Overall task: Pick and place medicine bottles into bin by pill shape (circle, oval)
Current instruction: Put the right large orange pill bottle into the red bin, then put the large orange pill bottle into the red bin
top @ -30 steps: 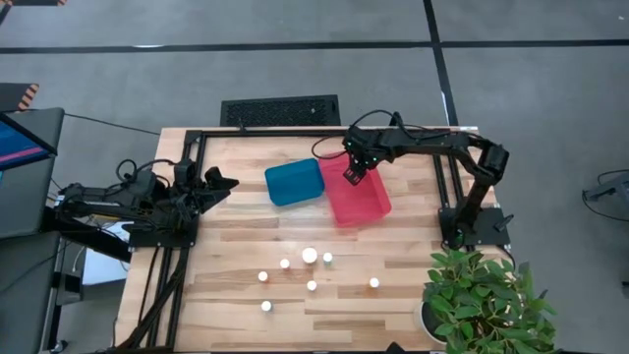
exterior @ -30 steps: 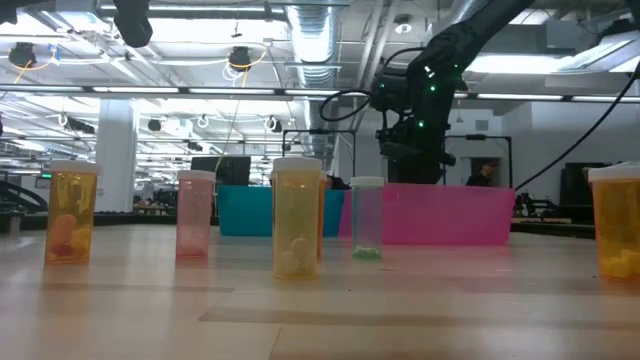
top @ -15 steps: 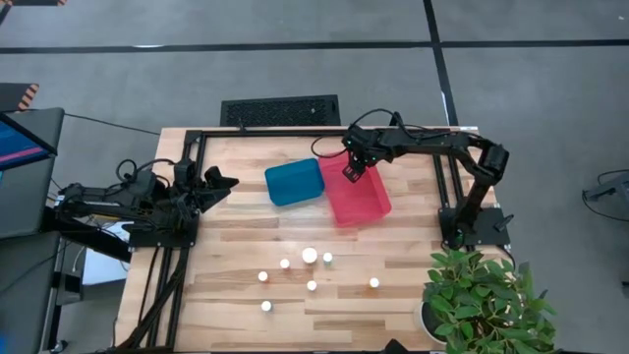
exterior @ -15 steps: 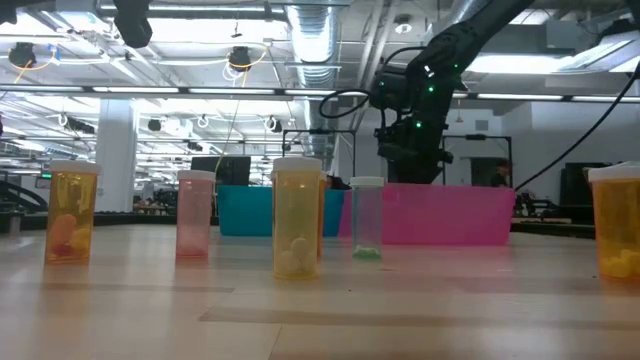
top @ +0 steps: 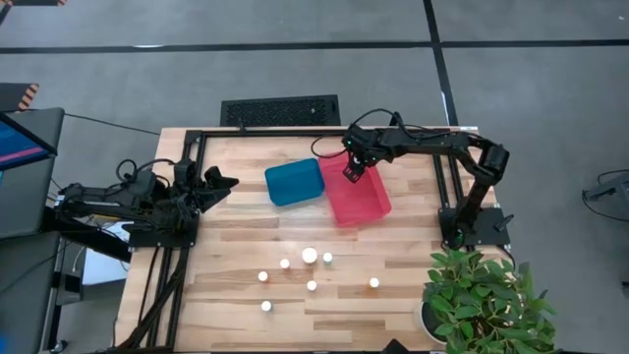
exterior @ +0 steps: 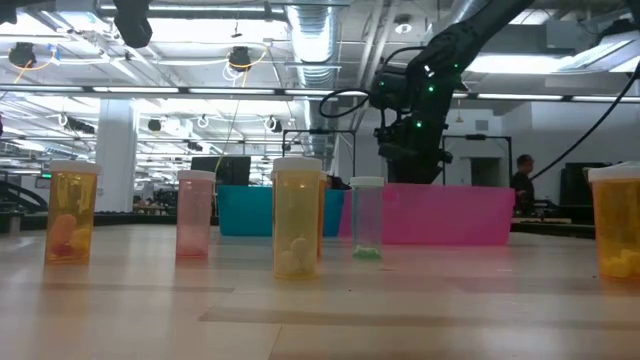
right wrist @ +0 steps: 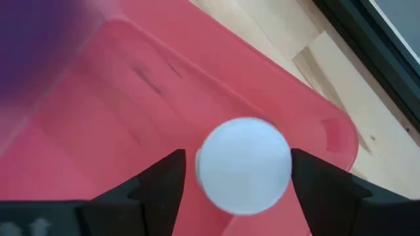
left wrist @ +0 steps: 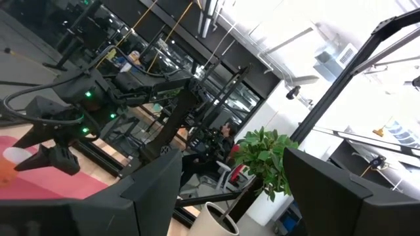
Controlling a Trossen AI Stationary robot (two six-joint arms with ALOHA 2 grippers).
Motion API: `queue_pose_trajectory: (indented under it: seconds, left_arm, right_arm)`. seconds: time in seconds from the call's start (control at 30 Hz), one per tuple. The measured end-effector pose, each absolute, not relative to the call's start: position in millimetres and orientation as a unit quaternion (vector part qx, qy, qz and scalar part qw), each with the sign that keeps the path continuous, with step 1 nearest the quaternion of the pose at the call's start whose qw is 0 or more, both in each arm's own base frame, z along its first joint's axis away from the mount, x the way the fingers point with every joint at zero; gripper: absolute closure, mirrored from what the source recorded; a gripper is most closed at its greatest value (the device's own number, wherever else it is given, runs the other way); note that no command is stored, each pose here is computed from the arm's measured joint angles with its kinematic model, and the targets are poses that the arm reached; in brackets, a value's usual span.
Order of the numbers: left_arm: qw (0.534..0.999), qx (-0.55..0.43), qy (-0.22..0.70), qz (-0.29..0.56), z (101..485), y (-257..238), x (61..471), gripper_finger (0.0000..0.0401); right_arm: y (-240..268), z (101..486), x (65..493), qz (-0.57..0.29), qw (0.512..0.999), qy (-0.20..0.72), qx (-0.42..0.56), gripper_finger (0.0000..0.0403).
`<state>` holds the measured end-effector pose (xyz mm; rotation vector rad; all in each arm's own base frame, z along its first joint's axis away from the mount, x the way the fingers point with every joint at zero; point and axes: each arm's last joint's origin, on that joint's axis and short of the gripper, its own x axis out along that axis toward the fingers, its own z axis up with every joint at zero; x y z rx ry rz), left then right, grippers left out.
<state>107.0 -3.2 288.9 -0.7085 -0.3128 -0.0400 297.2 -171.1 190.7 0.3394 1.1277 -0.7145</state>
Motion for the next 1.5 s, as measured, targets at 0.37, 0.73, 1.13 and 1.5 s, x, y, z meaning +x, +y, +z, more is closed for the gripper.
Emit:
queue_pose_trajectory:
  seconds: [0.37, 0.73, 1.13, 1.5]
  left_arm:
    - [0.93, -0.335, -0.151, -0.026, 289, -4, 107, 0.0142]
    - [0.934, -0.322, -0.154, -0.026, 290, -4, 107, 0.0142]
    - [0.932, -0.328, -0.152, -0.024, 289, -4, 107, 0.0142]
    - [0.933, -0.331, -0.138, -0.028, 287, -4, 108, 0.0142]
  right_arm:
    - [-120, 319, 278, -0.279, 0.823, 0.471, 0.152, 0.0121]
    - [7, 322, 308, -0.139, 0.865, 0.46, 0.143, 0.0121]
    - [66, 262, 375, -0.017, 0.885, 0.461, 0.065, 0.0121]
    - [90, 249, 422, 0.094, 0.872, 0.48, 0.01, 0.0052]
